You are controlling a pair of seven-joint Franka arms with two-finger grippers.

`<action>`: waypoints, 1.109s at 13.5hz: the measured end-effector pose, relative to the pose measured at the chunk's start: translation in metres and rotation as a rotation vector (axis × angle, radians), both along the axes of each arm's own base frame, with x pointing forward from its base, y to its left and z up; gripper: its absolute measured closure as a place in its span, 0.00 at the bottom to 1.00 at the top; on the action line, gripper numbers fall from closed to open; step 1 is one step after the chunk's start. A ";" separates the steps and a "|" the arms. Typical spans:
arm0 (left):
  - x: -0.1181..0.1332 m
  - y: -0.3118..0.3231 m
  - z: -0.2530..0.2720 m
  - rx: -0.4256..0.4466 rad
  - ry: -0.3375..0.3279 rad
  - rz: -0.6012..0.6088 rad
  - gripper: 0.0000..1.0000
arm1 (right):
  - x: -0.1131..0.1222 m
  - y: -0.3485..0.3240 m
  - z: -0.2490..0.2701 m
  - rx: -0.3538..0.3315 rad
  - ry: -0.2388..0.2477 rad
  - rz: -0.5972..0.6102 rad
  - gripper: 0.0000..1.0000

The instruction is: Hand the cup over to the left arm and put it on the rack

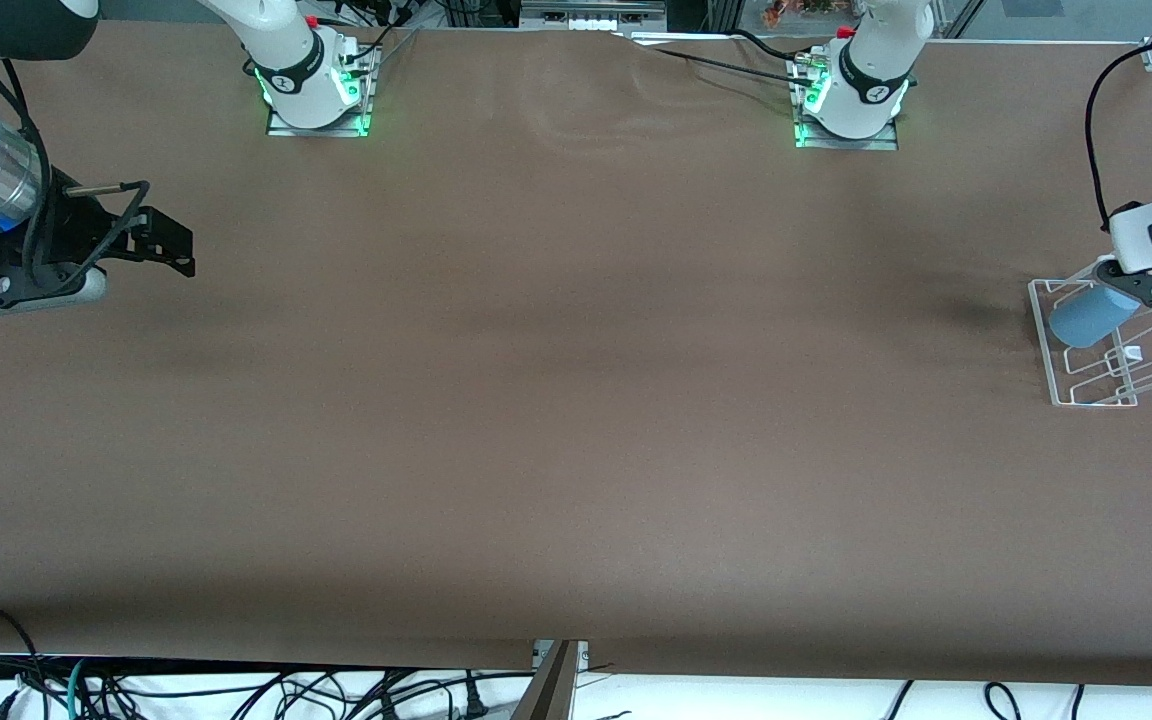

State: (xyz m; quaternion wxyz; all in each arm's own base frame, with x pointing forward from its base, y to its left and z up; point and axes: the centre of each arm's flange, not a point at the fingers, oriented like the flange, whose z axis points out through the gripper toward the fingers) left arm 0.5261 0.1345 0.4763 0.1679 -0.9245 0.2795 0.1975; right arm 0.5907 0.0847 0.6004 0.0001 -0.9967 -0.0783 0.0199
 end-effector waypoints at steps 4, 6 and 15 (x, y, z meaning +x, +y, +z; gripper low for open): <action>0.007 -0.042 0.039 -0.090 -0.068 0.187 0.00 | 0.000 0.000 0.000 0.000 0.000 0.000 0.00; 0.012 -0.061 0.054 -0.152 -0.113 0.255 0.00 | 0.000 0.000 0.000 0.000 0.000 0.000 0.00; 0.019 -0.145 0.094 -0.295 -0.222 0.571 0.00 | 0.000 0.000 0.000 0.000 0.000 0.000 0.00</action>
